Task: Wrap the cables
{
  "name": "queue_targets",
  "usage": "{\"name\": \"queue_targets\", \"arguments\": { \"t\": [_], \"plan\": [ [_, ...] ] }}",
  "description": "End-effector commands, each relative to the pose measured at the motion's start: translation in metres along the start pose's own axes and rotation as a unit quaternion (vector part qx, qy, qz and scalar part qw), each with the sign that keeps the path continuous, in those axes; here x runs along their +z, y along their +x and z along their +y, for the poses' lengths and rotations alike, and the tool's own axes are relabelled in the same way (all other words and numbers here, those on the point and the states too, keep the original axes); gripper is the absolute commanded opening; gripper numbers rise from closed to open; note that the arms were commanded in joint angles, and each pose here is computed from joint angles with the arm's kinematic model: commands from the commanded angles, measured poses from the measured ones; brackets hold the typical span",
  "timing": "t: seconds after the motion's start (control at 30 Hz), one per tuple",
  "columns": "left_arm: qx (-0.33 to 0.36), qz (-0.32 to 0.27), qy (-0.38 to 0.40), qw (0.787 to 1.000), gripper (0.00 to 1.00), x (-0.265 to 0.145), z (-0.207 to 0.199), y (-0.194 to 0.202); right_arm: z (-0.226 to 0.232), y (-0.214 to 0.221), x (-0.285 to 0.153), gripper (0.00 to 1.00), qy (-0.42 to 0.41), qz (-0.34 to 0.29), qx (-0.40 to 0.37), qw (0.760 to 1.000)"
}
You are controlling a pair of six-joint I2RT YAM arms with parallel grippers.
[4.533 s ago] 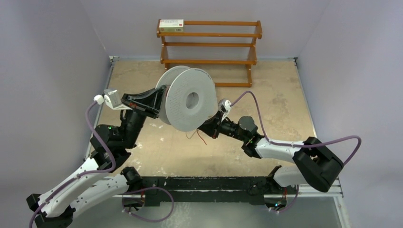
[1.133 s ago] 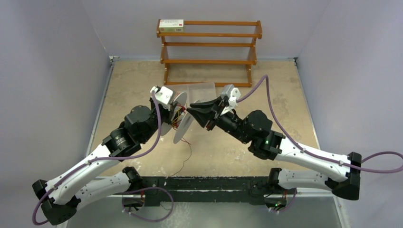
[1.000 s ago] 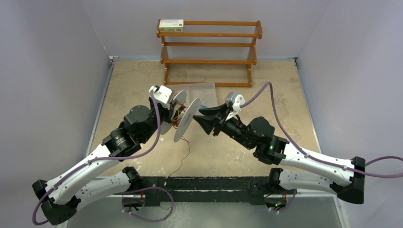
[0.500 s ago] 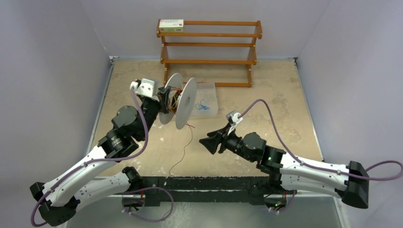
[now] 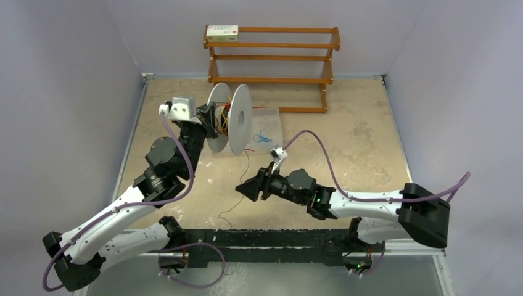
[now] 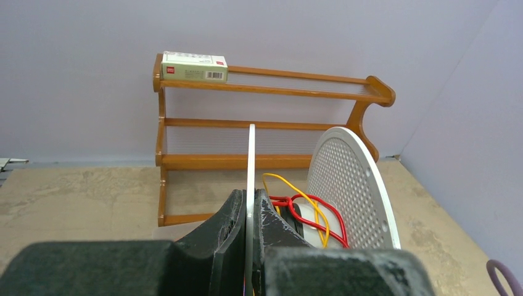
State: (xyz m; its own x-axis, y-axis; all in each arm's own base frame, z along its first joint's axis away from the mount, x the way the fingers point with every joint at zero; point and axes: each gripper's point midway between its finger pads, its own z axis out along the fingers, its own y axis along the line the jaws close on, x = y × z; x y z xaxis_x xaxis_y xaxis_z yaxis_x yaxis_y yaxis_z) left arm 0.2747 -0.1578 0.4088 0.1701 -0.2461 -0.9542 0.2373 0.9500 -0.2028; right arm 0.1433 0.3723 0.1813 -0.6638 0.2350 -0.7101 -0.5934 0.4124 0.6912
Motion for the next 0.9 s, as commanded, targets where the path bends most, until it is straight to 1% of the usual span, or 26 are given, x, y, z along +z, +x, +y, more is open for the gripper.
{"name": "queue_targets", "arguments": {
  "t": [0.0, 0.2, 0.37, 0.67, 0.8, 0.87],
  "plan": [
    [-0.071, -0.079, -0.012, 0.994, 0.0, 0.003, 0.001, -0.046, 0.043, -0.04, 0.014, 0.6, -0.063, -0.067, 0.043, 0.995],
    [-0.07, -0.086, -0.015, 0.994, 0.0, 0.005, 0.001, -0.05, 0.031, -0.027, 0.022, 0.6, -0.052, -0.059, 0.084, 0.993],
    [-0.071, -0.087, -0.012, 0.994, 0.0, 0.007, -0.001, -0.05, 0.009, -0.024, 0.013, 0.6, -0.014, -0.075, 0.102, 0.992],
    [-0.072, -0.087, -0.01, 0.994, 0.0, 0.006, -0.001, -0.049, 0.002, -0.04, -0.011, 0.6, 0.007, -0.11, 0.096, 0.989],
    [-0.073, -0.087, -0.01, 0.993, 0.0, 0.006, -0.001, -0.048, -0.008, -0.035, -0.012, 0.6, 0.031, -0.104, 0.099, 0.989],
    [-0.073, -0.088, -0.011, 0.993, 0.0, 0.007, -0.001, -0.048, -0.009, -0.028, -0.009, 0.6, 0.028, -0.094, 0.105, 0.99]
  ]
}}
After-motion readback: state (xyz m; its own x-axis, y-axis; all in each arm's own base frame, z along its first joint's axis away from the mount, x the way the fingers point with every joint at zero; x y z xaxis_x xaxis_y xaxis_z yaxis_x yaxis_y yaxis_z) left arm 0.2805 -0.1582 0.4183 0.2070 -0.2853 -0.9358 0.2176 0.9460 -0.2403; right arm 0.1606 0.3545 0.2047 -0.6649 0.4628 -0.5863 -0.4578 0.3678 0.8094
